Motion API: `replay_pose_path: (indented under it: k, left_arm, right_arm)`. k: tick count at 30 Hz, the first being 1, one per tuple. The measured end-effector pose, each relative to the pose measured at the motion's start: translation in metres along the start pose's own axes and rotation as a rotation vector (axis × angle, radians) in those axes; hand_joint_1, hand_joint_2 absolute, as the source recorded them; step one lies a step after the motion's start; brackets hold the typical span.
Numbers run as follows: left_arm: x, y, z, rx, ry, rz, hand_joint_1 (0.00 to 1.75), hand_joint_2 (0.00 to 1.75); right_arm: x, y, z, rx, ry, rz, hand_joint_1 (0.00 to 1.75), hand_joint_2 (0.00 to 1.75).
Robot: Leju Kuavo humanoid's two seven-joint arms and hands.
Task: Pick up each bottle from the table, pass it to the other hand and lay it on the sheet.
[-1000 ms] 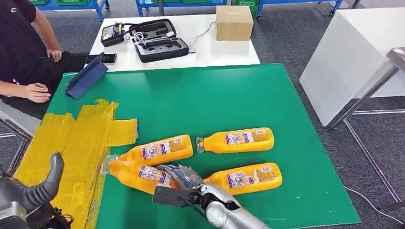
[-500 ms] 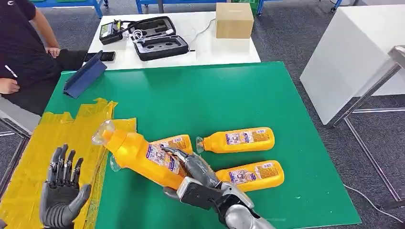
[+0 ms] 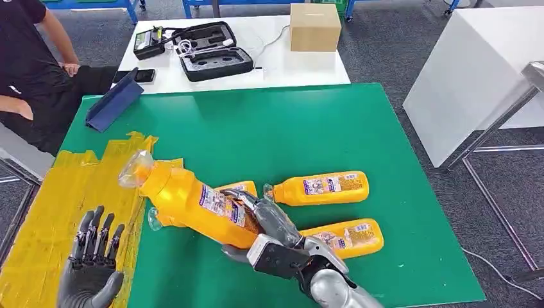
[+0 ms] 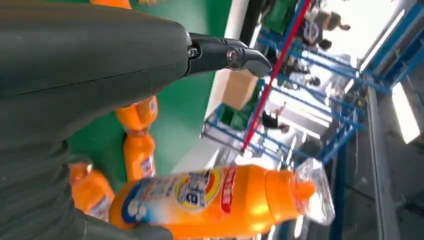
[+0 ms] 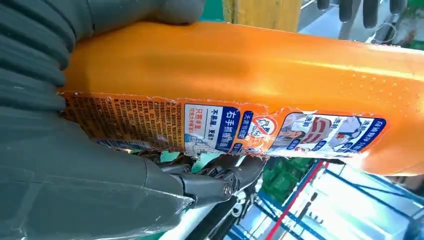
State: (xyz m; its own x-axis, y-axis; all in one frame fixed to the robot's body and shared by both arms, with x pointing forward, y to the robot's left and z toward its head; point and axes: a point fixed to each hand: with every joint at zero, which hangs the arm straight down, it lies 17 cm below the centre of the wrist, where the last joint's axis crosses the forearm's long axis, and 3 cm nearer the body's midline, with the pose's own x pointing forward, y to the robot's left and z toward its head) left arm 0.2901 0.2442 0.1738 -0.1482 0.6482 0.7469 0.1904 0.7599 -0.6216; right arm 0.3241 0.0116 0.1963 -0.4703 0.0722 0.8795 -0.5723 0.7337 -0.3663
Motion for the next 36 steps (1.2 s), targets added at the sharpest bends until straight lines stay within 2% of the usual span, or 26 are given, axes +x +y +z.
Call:
replay_pose_path:
  k: [10,19,27,36]
  left_arm:
    - [-0.009,-0.020,0.000,-0.056,0.021,0.049,0.00,1.75]
    - [-0.014,-0.027,-0.004,-0.063,0.032,0.058,0.00,1.75]
    - [-0.020,-0.032,-0.010,-0.067,0.045,0.055,0.00,1.75]
    - [-0.025,-0.033,-0.011,-0.083,0.060,0.042,0.00,1.75]
  right_arm:
    - [0.009,0.044,-0.006,0.128,-0.020,0.029,1.75,1.75]
    - [0.009,0.067,-0.011,0.218,-0.031,0.046,1.75,1.75]
    - [0.005,0.113,-0.012,0.349,-0.025,0.054,1.75,1.75]
    - [-0.001,0.134,-0.010,0.416,-0.017,0.070,1.75,1.75]
